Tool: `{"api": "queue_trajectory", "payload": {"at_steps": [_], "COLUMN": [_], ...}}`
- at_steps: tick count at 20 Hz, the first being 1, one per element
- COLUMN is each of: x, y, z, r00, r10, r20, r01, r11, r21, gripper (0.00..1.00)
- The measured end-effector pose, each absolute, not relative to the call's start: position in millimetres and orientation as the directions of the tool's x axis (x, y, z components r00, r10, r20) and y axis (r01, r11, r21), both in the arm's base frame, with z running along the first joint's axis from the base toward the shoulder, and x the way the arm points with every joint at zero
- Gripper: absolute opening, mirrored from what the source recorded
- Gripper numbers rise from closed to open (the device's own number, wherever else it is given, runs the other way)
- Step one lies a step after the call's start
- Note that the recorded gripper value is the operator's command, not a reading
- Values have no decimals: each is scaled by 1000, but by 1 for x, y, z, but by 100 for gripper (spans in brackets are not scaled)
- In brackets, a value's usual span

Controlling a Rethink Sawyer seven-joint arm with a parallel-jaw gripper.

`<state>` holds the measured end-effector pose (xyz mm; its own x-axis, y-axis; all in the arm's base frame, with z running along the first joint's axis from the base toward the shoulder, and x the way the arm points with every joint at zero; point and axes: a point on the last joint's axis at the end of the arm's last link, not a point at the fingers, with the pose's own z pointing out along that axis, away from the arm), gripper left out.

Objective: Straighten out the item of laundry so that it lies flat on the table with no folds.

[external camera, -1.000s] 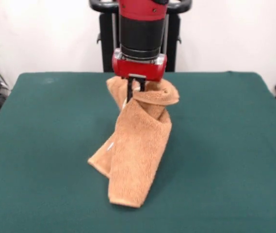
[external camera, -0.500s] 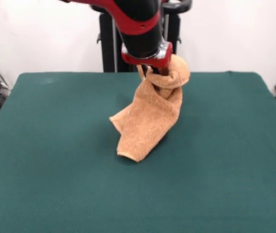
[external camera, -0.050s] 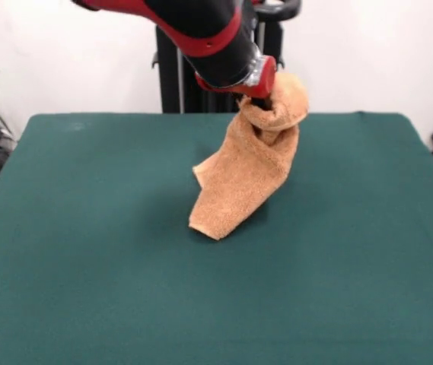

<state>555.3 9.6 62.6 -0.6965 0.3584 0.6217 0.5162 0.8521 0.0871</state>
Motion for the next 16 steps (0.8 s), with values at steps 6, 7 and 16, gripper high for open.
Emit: {"api": "queue_trajectory", "payload": {"at_steps": [6,7,16], "x": [552,552,563], "y": [19,20,24], "z": [71,73,92], "r00": [-570,-554,-472], "r10": [289,283,266], "r20": [769,783,841], "r01": [526,527,535], "r11": [847,847,844], "r21": [72,68,33], "gripper": [0,0,0]}}
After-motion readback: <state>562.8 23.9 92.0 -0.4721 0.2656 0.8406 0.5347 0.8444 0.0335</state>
